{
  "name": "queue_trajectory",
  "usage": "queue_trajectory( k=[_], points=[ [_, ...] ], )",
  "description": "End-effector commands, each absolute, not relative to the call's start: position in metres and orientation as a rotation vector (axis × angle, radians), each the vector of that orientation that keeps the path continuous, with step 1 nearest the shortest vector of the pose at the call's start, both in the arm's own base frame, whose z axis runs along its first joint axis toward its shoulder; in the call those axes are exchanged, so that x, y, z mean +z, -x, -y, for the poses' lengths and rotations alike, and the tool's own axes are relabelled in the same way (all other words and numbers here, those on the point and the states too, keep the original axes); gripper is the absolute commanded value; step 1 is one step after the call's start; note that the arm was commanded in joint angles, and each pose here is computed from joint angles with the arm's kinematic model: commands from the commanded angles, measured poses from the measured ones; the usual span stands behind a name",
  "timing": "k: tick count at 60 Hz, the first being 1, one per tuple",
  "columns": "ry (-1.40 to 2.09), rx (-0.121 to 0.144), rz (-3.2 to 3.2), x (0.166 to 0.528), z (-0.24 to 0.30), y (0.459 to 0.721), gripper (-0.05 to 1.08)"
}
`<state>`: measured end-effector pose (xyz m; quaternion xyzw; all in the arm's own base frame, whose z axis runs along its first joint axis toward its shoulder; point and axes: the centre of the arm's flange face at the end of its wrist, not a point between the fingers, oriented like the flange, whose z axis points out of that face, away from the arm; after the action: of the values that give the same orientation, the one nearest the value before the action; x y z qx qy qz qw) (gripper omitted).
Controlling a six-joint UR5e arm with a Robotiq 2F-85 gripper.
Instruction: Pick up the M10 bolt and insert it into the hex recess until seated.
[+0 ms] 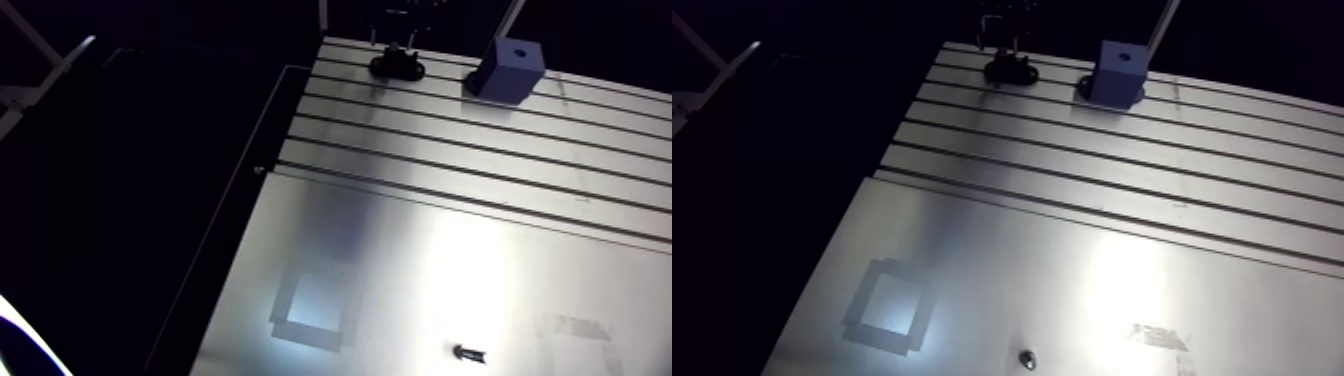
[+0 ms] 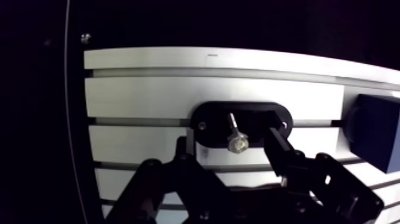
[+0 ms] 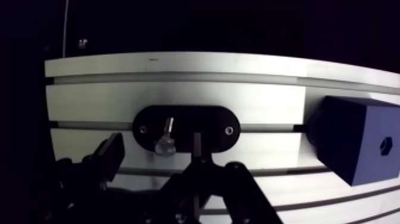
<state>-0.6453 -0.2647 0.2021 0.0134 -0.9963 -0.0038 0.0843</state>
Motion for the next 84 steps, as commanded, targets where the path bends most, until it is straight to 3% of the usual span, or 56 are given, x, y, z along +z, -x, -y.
queue_trajectory(
  k=[1,32,71,84],
  points=[
    [-0.042,-0.01,2.975,0.2019,0.2647,0.645,0.35],
    [-0.042,-0.011,2.98,0.2009,0.2646,0.6443,0.47],
    [-0.045,-0.012,2.983,0.1997,0.2645,0.6442,0.52],
    [-0.046,-0.031,2.982,0.199,0.2633,0.644,0.54]
  ],
)
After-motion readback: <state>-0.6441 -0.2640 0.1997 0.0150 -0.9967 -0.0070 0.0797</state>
